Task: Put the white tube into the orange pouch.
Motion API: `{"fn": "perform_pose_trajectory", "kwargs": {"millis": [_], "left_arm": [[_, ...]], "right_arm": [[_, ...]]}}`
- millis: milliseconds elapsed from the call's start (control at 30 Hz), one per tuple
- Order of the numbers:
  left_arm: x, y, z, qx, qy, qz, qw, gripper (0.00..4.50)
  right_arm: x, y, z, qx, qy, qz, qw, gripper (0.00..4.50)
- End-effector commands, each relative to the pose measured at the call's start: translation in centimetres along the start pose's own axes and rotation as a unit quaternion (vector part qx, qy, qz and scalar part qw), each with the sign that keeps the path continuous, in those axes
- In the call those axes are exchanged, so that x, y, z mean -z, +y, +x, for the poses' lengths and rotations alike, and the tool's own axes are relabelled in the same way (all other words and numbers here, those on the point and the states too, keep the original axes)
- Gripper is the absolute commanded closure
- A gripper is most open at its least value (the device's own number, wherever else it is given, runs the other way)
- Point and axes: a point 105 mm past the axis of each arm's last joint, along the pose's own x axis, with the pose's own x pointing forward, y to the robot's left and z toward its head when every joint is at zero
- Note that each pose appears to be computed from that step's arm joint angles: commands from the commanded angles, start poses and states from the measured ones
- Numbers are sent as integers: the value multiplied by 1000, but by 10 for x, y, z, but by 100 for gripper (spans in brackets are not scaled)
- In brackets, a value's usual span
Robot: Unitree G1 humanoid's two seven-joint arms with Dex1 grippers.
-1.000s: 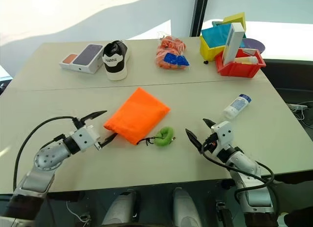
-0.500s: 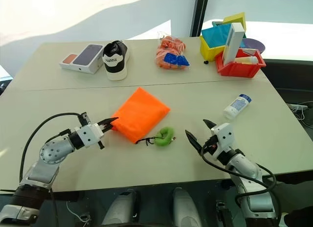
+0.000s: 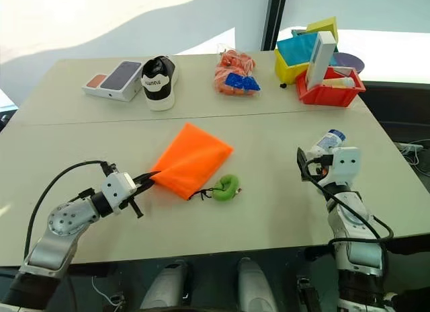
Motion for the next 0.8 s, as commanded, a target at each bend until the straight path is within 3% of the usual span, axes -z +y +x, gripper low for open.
{"fn": "perform_pose_trajectory", "kwargs": {"millis": [33,367,733,800], "left_arm": [[-19,-2,-6,20,-11,-20,1000,446],[-12,-5,0,25,9,-40,999,446],[-10,-5,4,17,5,-47,999,446],[-10,-5,5,16,3,-48,999,450]], "right_arm": [[2,-13,11,63,13,0,998,0],[18,-6,37,130,41,20,990,0],[21,-13,41,182,30,42,982,0],[21,-12,41,182,27,43,982,55]]}}
